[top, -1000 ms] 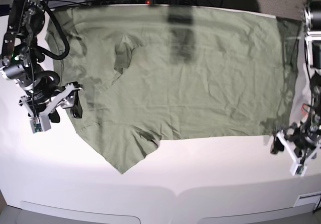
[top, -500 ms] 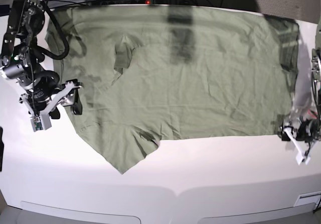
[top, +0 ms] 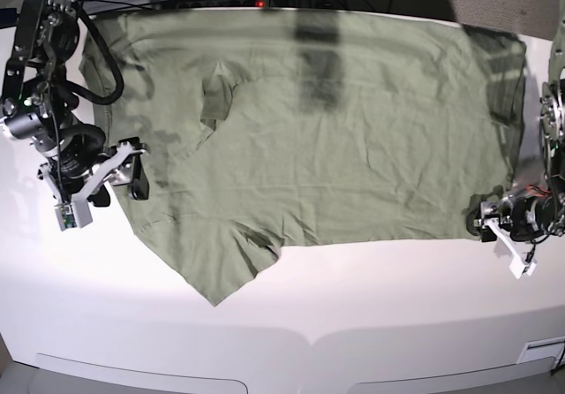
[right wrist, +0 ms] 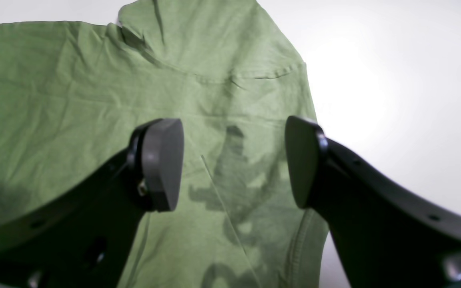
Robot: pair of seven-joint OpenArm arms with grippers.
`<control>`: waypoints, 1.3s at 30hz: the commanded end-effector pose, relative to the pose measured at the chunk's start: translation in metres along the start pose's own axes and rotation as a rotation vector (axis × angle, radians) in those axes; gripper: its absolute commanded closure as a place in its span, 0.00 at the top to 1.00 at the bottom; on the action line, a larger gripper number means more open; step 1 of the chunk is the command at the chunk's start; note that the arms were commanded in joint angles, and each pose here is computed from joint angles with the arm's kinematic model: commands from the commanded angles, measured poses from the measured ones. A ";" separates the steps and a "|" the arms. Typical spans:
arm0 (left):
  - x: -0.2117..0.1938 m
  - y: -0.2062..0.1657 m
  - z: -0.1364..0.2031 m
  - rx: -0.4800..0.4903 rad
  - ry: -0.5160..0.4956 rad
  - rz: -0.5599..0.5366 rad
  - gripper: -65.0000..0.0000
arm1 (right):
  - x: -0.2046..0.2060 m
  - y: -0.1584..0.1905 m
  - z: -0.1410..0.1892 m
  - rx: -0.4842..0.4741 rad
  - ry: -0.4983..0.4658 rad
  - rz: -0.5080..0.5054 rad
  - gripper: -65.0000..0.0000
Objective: Fold the T-shirt properly
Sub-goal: 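Move both grippers to the hem corners of the shirt, then grasp the hem corners with both grippers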
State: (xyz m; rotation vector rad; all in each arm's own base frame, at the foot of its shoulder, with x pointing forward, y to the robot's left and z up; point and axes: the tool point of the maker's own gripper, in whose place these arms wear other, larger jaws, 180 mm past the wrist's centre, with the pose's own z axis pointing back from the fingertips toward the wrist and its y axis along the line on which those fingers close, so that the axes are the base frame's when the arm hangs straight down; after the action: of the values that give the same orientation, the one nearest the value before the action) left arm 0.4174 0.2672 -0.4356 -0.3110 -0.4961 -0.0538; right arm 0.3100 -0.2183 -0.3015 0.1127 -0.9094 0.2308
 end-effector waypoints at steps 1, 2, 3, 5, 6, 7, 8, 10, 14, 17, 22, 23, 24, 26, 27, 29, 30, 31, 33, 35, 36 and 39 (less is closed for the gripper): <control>0.005 0.000 0.005 -0.005 0.018 -0.017 0.69 | 0.016 -0.003 0.004 -0.007 -0.049 0.020 0.61; 0.005 0.000 0.005 -0.004 0.025 -0.018 0.69 | 0.016 -0.003 0.004 -0.007 -0.049 0.020 0.61; 0.004 0.000 0.006 -0.004 0.032 -0.018 0.69 | 0.016 -0.004 0.004 -0.007 -0.050 0.020 0.61; 0.005 0.000 0.006 -0.004 0.031 -0.019 0.69 | 0.016 -0.003 0.004 -0.007 -0.049 0.020 0.61; 0.005 0.000 0.006 -0.004 0.030 -0.019 0.69 | 0.016 -0.004 0.004 -0.007 -0.050 0.020 0.61; 0.007 -0.001 0.006 -0.004 0.028 -0.020 0.69 | 0.016 -0.004 0.004 -0.007 -0.050 0.020 0.61; 0.008 -0.001 0.007 -0.004 0.025 -0.020 0.69 | 0.016 -0.003 0.004 -0.007 -0.049 0.020 0.61; 0.011 -0.001 0.008 -0.004 0.020 -0.022 0.69 | 0.016 -0.004 0.004 -0.007 -0.050 0.020 0.61; 0.015 -0.001 0.008 -0.004 0.000 -0.024 0.69 | 0.016 -0.003 0.004 -0.007 -0.051 0.019 0.61; 0.019 -0.001 0.008 -0.004 -0.020 -0.023 0.62 | 0.016 -0.003 0.004 -0.007 -0.051 0.019 0.61; 0.026 -0.002 0.008 -0.006 -0.062 -0.023 0.32 | 0.018 -0.003 0.004 -0.007 -0.057 0.019 0.61; 0.028 -0.002 0.008 -0.005 -0.072 -0.023 0.26 | 0.018 -0.003 0.004 -0.007 -0.058 0.019 0.61; 0.030 -0.002 0.008 -0.005 -0.080 -0.023 0.19 | 0.018 -0.003 0.004 -0.007 -0.058 0.020 0.61; 0.033 -0.002 0.009 -0.006 -0.101 -0.023 0.08 | 0.017 -0.004 0.004 -0.011 -0.055 0.025 0.61; 0.035 -0.002 0.009 -0.006 -0.108 -0.023 0.04 | 0.017 -0.006 0.004 -0.019 -0.051 0.032 0.61; 0.038 -0.002 0.009 -0.007 -0.128 -0.023 0.03 | 0.017 -0.013 0.004 -0.057 -0.041 0.058 0.61; 0.040 -0.002 0.009 -0.007 -0.136 -0.023 0.03 | 0.020 -0.018 0.003 -0.079 -0.038 0.073 0.61; 0.041 -0.002 0.010 -0.007 -0.144 -0.022 0.03 | 0.023 -0.024 0.001 -0.102 -0.036 0.084 0.61; 0.042 -0.003 0.010 -0.012 -0.151 -0.015 0.03 | 0.031 -0.035 -0.002 -0.140 -0.039 0.095 0.61; 0.043 -0.004 0.010 -0.020 -0.155 -0.002 0.03 | 0.042 -0.046 -0.008 -0.167 -0.048 0.091 0.61; 0.043 -0.005 0.010 -0.027 -0.153 0.008 0.03 | 0.046 -0.052 -0.011 -0.177 -0.049 0.086 0.61; 0.043 -0.008 0.010 -0.046 -0.155 0.035 0.03 | 0.047 -0.065 -0.023 -0.185 -0.026 0.044 0.61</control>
State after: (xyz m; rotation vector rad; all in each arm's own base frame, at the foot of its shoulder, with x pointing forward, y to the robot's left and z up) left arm 0.4298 0.2585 -0.4279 -0.3671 -0.5734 -0.0019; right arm 0.3649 -0.2659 -0.2942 -0.0560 -0.9095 0.1753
